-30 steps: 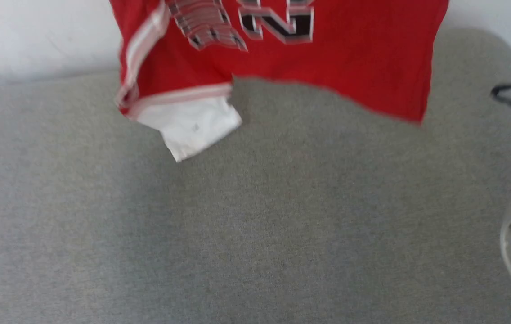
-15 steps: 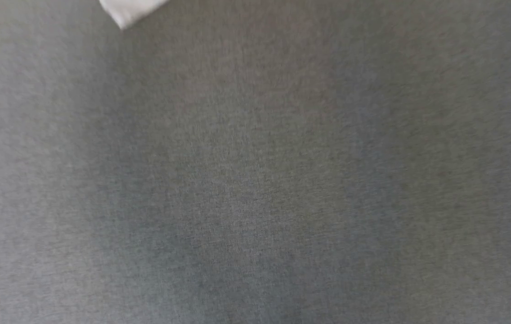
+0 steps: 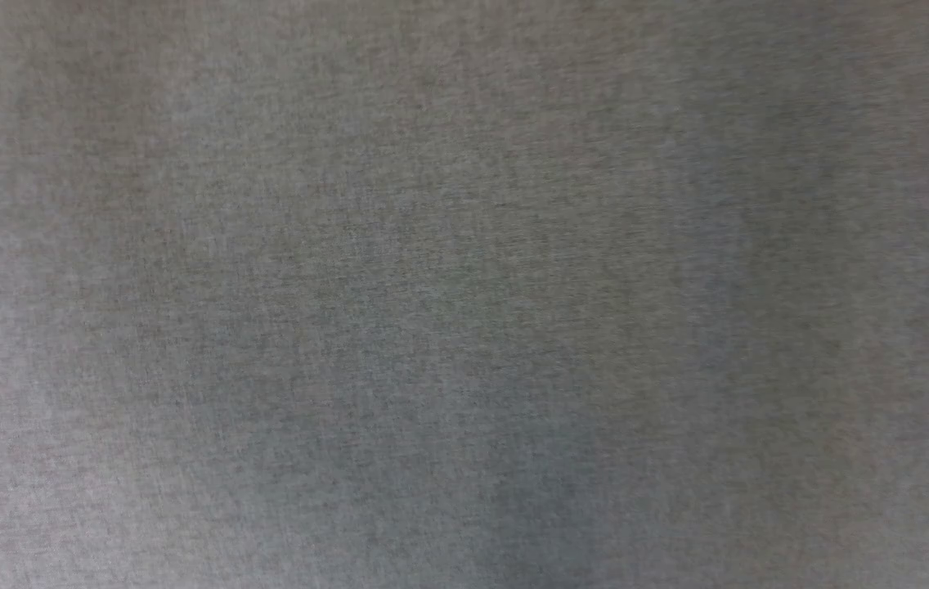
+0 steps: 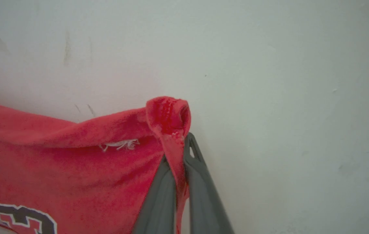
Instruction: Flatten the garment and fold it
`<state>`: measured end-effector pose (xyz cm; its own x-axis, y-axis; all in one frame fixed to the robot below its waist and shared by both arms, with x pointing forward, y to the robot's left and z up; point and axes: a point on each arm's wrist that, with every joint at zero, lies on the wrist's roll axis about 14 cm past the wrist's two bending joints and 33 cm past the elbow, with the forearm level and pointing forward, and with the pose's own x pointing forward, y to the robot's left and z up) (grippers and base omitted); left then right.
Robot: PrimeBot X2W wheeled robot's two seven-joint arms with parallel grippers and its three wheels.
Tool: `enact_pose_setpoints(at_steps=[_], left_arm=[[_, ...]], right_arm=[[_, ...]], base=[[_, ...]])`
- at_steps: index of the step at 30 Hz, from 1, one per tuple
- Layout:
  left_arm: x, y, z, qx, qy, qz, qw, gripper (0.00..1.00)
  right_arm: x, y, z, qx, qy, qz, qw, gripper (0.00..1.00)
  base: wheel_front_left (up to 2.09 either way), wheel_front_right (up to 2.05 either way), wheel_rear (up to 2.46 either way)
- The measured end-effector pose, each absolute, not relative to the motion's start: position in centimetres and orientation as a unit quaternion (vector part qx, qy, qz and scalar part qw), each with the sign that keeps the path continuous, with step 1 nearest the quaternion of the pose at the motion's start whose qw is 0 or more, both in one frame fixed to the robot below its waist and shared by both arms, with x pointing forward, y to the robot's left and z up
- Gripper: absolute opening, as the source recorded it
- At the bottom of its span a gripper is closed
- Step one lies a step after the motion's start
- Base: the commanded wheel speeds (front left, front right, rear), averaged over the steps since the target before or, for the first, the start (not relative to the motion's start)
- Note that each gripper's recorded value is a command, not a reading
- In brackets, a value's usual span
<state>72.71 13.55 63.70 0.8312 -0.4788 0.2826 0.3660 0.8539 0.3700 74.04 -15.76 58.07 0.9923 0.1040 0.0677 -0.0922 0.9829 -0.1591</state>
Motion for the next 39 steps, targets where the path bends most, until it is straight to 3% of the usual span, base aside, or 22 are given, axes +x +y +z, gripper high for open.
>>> enact_pose_setpoints(at_steps=[5,10,19,27,39], left_arm=[[71.3,13.5,60.1,0.123,-0.162,-0.251,0.946,0.0],[67.9,12.8,60.2,0.089,-0.166,-0.281,0.941,0.0],[58.6,12.7,55.2,0.05,-0.082,-0.29,0.952,0.0],[50.2,12.7,50.9,0.032,0.001,-0.279,0.96,0.0],[37.7,13.0,43.4,-0.023,0.192,-0.256,0.947,0.0]], right_arm=[[73.7,-13.7,54.0,-0.075,-0.01,0.087,0.993,0.0],[71.2,-13.6,53.5,-0.048,-0.012,0.113,0.992,0.0],[62.4,-16.9,50.7,0.003,0.04,0.112,0.993,0.0],[55.2,-16.8,49.3,0.039,0.079,0.116,0.989,0.0],[45.4,-18.5,44.3,0.079,0.18,0.084,0.977,0.0]], base=[[0.0,0.0,0.0],[0.0,0.0,0.0],[0.0,0.0,0.0],[0.0,0.0,0.0],[0.0,0.0,0.0]])
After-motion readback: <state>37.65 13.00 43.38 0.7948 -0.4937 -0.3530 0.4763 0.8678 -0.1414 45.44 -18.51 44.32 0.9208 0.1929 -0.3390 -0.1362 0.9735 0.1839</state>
